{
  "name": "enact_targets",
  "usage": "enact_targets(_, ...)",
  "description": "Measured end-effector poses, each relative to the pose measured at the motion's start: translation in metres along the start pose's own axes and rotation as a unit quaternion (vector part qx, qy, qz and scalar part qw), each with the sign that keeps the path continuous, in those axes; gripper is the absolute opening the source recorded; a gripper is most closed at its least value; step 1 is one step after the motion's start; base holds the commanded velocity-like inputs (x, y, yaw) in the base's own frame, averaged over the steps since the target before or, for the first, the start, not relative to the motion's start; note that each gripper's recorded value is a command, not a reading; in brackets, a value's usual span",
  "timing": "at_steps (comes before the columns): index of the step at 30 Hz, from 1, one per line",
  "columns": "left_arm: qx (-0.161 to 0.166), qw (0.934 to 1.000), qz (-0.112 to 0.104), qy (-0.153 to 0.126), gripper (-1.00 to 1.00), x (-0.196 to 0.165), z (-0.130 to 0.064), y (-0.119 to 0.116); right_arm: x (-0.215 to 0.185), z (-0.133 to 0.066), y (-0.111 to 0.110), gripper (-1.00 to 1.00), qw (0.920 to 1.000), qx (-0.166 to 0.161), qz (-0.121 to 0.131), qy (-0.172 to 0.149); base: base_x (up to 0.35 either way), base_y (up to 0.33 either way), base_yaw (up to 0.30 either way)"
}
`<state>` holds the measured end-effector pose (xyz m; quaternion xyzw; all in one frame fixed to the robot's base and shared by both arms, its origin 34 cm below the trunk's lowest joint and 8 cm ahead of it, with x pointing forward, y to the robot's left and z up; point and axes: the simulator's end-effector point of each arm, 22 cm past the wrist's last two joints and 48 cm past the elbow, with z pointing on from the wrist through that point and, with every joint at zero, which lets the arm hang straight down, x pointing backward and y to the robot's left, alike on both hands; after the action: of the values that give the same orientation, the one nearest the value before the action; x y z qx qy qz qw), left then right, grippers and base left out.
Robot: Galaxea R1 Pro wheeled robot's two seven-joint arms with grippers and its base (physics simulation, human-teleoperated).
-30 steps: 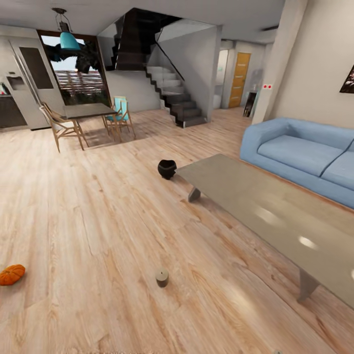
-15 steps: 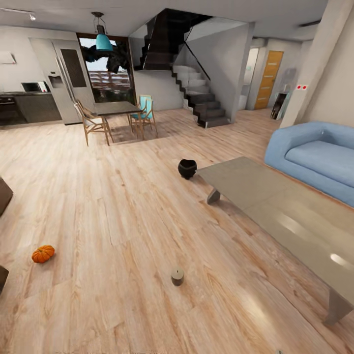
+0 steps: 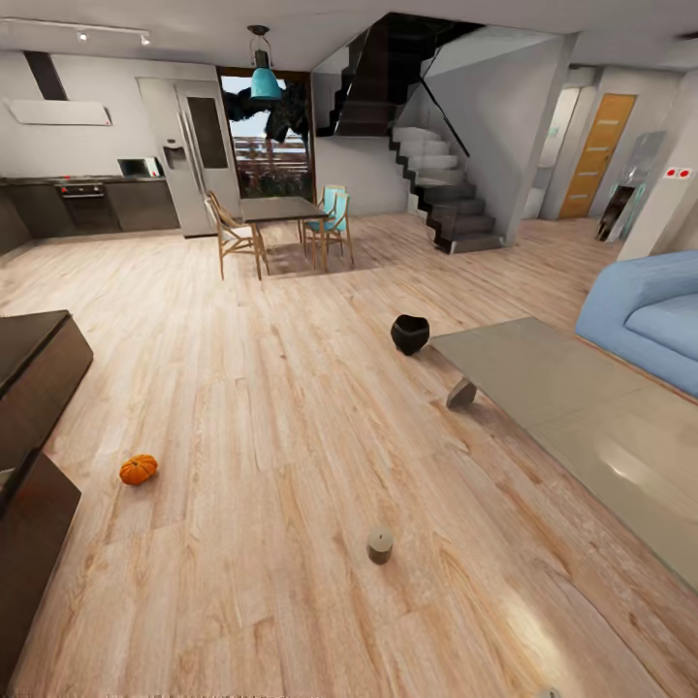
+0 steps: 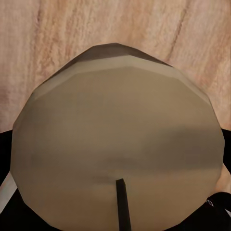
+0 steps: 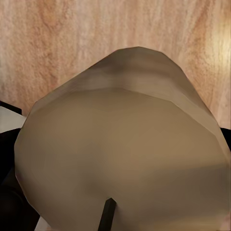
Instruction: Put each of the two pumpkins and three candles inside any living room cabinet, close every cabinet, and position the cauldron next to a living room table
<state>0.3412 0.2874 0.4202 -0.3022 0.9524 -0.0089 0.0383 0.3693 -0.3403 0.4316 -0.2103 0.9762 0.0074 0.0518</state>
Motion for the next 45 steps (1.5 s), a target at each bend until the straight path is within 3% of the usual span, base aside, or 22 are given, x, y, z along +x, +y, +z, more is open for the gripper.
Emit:
enact_targets(37, 0.0, 1.0, 0.001, 0.006, -1.0, 0.0051, 0.0022, -0.0013, 0.0047, 0.0025, 0.0019, -1.0, 1.0, -0.002, 0.0, 0.006, 0.0, 0.0, 0.293)
enact_targets(45, -0.001, 1.0, 0.0, 0.006, -1.0, 0.0054, 0.0024, 0.0004, 0.0059, 0.0028, 0.0025, -1.0, 1.0, -0.003, 0.0, 0.007, 0.233, 0.0, 0.293)
